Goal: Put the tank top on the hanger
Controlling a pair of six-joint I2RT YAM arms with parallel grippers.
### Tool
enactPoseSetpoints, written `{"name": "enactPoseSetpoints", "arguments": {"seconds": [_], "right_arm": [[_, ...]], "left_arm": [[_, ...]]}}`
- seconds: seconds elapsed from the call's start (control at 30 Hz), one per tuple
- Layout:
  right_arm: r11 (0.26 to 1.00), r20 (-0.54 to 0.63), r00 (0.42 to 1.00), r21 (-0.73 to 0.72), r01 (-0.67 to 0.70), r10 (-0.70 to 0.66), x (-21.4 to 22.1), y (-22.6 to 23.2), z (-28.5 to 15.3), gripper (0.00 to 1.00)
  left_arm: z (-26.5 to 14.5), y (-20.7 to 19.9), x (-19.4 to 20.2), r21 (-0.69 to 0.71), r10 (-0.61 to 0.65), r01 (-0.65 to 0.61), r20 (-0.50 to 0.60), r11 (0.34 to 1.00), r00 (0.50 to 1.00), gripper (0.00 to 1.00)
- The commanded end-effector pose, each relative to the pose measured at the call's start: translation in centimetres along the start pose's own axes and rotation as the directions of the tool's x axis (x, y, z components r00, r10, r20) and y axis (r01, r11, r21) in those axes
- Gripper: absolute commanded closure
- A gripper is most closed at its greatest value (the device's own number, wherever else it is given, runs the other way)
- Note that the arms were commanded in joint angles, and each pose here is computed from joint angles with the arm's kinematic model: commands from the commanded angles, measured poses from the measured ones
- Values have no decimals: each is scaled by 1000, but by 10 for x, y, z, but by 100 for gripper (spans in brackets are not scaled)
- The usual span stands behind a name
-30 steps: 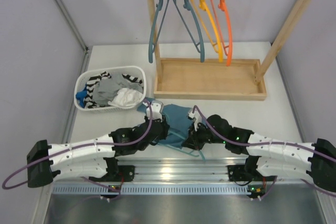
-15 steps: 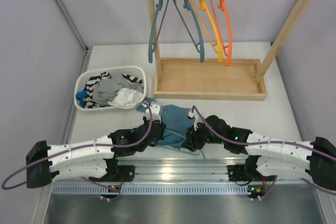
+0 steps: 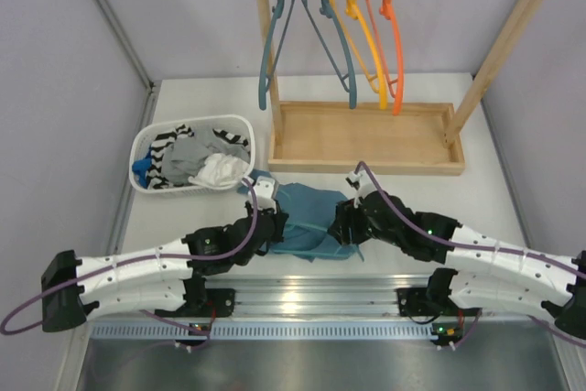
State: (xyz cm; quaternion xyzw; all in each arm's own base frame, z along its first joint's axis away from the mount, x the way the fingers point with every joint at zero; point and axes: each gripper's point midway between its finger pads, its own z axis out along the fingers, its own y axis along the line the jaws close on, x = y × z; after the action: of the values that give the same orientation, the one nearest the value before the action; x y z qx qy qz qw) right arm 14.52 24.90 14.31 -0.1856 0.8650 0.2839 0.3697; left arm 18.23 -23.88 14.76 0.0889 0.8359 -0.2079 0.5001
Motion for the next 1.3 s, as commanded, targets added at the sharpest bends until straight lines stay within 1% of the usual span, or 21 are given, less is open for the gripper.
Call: {"name": "enactPoseSetpoints", "arguments": {"seconds": [0.0, 0.03, 0.1, 0.17, 0.23, 0.3, 0.43, 0.5, 0.53, 0.63, 0.8, 1.0, 1.27], "right_arm": [[983, -3, 998, 176, -54, 55, -11, -20, 1, 45], [975, -24, 997, 214, -62, 69, -6, -25, 7, 48], [965, -23, 996, 250, -80, 89, -5, -29, 11, 49], [965, -20, 995, 248, -90, 98, -4, -28, 15, 49], [964, 9, 994, 240, -112, 113, -11, -26, 13, 49], [966, 17, 993, 234, -113, 113, -14, -25, 13, 48], [959, -28, 994, 268, -94, 105, -9, -26, 19, 48], [961, -56, 993, 261, -85, 103, -8, -21, 23, 48], [955, -97, 990, 290, -67, 99, 0, -25, 27, 49], [944, -119, 990, 328, -39, 82, -1, -25, 33, 51], [932, -123, 991, 363, -5, 53, -6, -20, 42, 51], [916, -180, 983, 397, 49, 25, 11, -22, 58, 55], [902, -210, 978, 424, 77, 15, 20, -27, 69, 53]], "left_arm": [[-2, -3, -9, 30, -3, 2, 48, 1000, 999, 100], [-3, -4, -9, 36, 0, -2, 47, 999, 999, 100], [-4, -2, -7, 40, -2, 0, 52, 999, 999, 100], [-3, 2, -3, 35, 7, -9, 45, 999, 999, 100], [-4, 2, 1, 39, 6, -7, 38, 999, 999, 100], [-5, 5, 6, 42, 7, -8, 29, 999, 1000, 100], [-7, 6, 9, 59, 10, -12, 32, 998, 999, 100], [-9, 7, 9, 70, 7, -10, 42, 997, 999, 100], [-9, 6, 9, 74, 5, -8, 45, 997, 999, 100], [-10, 7, 11, 82, 5, -9, 47, 997, 999, 100], [-10, 7, 17, 91, 10, -12, 32, 996, 999, 100], [-11, 6, 15, 97, 3, -7, 38, 995, 999, 100], [-11, 8, 17, 99, -1, -2, 36, 995, 999, 100]]}}
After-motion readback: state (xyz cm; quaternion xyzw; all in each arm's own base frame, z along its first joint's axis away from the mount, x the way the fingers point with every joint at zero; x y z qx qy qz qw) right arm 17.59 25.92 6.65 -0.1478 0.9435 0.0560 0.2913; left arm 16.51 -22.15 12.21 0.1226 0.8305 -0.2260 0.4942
